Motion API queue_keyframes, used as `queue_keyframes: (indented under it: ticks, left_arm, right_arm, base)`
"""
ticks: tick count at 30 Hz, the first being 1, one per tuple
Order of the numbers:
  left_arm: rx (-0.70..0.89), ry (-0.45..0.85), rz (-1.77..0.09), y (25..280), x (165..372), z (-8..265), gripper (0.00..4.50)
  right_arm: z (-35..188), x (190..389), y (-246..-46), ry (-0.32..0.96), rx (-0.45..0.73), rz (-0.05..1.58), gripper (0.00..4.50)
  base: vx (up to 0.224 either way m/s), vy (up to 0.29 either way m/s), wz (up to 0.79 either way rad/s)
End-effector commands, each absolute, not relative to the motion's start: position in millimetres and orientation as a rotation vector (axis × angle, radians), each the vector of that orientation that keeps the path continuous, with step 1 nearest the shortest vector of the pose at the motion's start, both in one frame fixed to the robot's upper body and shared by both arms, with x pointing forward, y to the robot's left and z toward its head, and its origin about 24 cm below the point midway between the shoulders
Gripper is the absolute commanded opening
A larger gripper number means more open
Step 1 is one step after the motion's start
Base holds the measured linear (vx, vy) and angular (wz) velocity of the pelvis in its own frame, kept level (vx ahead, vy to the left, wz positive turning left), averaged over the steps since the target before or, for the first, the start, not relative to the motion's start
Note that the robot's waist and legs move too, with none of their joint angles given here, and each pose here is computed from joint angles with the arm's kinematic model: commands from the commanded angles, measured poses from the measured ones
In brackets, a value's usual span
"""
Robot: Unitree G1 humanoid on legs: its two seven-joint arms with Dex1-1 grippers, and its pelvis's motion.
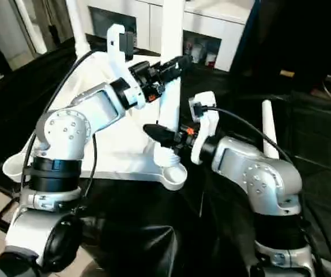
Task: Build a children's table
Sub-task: Pick table leg
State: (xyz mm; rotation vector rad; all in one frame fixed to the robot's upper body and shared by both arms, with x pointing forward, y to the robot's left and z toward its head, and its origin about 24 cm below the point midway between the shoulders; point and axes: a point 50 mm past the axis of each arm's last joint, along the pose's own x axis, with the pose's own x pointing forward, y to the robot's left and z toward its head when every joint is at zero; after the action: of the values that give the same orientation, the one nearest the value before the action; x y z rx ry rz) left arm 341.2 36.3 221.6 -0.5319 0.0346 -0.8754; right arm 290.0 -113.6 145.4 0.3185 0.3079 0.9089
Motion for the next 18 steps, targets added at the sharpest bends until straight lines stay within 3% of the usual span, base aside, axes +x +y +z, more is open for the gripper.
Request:
queue_keyframes:
  ticks: [1,4,5,13,18]
  left_arm:
    - [-0.528,0.007,-0.758,47.2,348.7,222.4,2.03]
    - [-0.538,-0.009,-0.771,47.7,349.1,224.2,1.86]
    - [-0.538,-0.009,-0.771,47.7,349.1,224.2,1.85]
    - [-0.548,-0.034,-0.832,51.8,348.5,227.5,1.82]
    - [-0.513,-0.033,-0.938,50.6,343.3,231.2,1.82]
  right_arm:
    - [159.0,292.0,-111.2,0.233,0.26,0.924,1.94]
    - [159.6,294.8,-110.3,0.224,0.244,0.914,1.94]
    - [159.6,294.8,-110.3,0.224,0.244,0.914,2.5]
    - [166.2,296.9,-111.5,0.218,0.249,0.967,3.25]
    - [169.1,294.6,-123.6,0.27,0.251,1.03,3.32]
  base:
    - [0.0,0.0,0.0]
    - [0.0,0.0,0.0]
    - [0.0,0.0,0.0]
    - [0.0,0.0,0.0]
    - [0.0,0.0,0.0]
